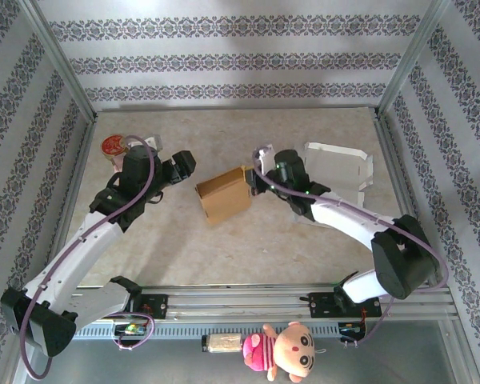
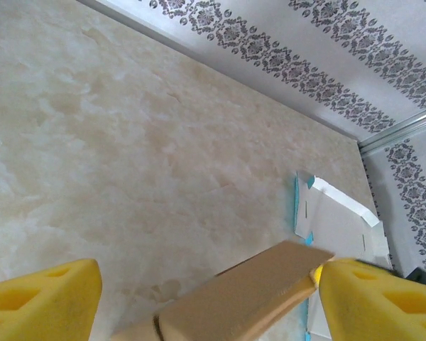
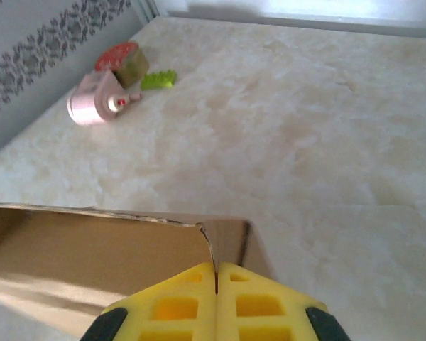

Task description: Fold the paper box

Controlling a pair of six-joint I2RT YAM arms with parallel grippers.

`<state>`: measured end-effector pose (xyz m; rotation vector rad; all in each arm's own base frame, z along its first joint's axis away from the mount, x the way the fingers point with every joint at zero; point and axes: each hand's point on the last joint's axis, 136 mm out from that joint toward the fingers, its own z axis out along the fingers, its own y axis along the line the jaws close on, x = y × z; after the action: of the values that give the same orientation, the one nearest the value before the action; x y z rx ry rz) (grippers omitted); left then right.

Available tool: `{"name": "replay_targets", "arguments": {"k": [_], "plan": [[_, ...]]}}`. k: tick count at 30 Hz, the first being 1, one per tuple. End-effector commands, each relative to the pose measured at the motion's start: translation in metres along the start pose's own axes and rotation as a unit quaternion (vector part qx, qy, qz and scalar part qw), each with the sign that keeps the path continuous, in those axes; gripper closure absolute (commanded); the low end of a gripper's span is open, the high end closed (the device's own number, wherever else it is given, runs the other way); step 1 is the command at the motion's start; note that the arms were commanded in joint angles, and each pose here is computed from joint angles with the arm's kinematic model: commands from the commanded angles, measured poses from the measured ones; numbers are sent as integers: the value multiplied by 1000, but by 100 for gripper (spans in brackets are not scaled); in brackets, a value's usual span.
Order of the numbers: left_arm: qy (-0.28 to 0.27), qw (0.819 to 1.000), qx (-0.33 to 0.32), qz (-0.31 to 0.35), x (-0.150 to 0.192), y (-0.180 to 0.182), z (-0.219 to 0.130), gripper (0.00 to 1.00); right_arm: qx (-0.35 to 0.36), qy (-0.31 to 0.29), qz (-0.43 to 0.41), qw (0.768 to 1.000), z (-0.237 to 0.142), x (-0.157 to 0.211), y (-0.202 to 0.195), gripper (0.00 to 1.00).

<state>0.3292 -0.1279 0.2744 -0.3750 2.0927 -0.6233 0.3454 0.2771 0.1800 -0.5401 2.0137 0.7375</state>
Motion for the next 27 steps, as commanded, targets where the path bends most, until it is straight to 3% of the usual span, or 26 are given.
{"name": "replay_targets", "arguments": {"k": [1,8,21,25,27], "plan": [[-23,1000,4,-4,-8,2,0,20,-15,-63,-61,996,-4,-13,11,94],[-10,1000,11,-16,0,3,3,19,-20,-68,-75,995,-13,3,15,87],[25,999,1,-42,20,3,-5,22,-51,-77,-54,994,-47,-12,37,50],[24,994,-12,-106,32,1,-15,30,-29,-84,21,996,-74,-39,34,25],[16,987,-24,-155,39,3,-21,37,-19,-46,84,995,-79,-49,23,22]]}}
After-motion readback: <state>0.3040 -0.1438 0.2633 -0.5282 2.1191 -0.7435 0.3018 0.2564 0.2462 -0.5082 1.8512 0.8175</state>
